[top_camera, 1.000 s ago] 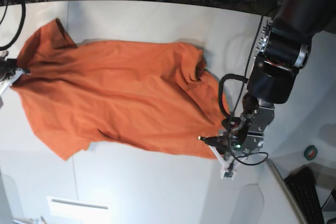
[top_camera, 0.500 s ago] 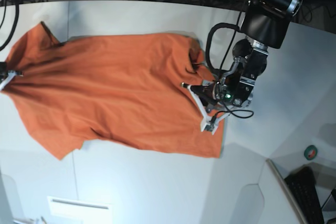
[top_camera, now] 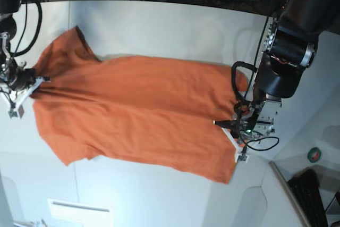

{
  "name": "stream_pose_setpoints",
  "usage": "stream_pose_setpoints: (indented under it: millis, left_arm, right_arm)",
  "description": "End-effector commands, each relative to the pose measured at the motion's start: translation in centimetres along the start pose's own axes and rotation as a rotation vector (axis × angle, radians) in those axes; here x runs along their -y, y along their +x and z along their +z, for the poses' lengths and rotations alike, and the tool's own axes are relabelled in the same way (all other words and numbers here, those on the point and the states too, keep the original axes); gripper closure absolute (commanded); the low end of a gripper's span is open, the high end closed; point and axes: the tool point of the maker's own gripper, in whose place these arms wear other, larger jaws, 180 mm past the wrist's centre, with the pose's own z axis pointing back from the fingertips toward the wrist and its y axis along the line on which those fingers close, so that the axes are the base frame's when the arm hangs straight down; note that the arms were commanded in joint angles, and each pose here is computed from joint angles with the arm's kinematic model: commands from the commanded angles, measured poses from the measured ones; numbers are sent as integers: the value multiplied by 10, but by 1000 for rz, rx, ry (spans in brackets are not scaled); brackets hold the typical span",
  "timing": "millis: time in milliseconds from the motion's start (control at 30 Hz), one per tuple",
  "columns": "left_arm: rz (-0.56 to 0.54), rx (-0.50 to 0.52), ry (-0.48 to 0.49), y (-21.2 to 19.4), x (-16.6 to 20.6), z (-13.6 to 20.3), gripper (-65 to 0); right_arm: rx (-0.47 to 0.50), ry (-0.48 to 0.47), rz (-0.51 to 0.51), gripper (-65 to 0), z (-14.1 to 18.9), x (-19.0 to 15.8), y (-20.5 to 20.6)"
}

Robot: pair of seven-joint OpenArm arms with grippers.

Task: Layout the t-shirt on the table in an organized manner, then fold the t-shirt properly
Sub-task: 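Drag the left gripper along the shirt hem to flatten the body, then pull the shirt corners apart with both grippers to smooth it flat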

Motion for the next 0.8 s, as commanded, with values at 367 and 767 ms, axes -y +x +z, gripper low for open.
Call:
stream_pose_setpoints:
  millis: [367,767]
  left_arm:
    - [-13,241,-37,123,23,26,0]
    - [70,253,-152,21,28,102,0]
  right_arm:
    - [-20,-11,-81,0,-13,15,31]
    - [266,-86,-115,-300,72,33,47]
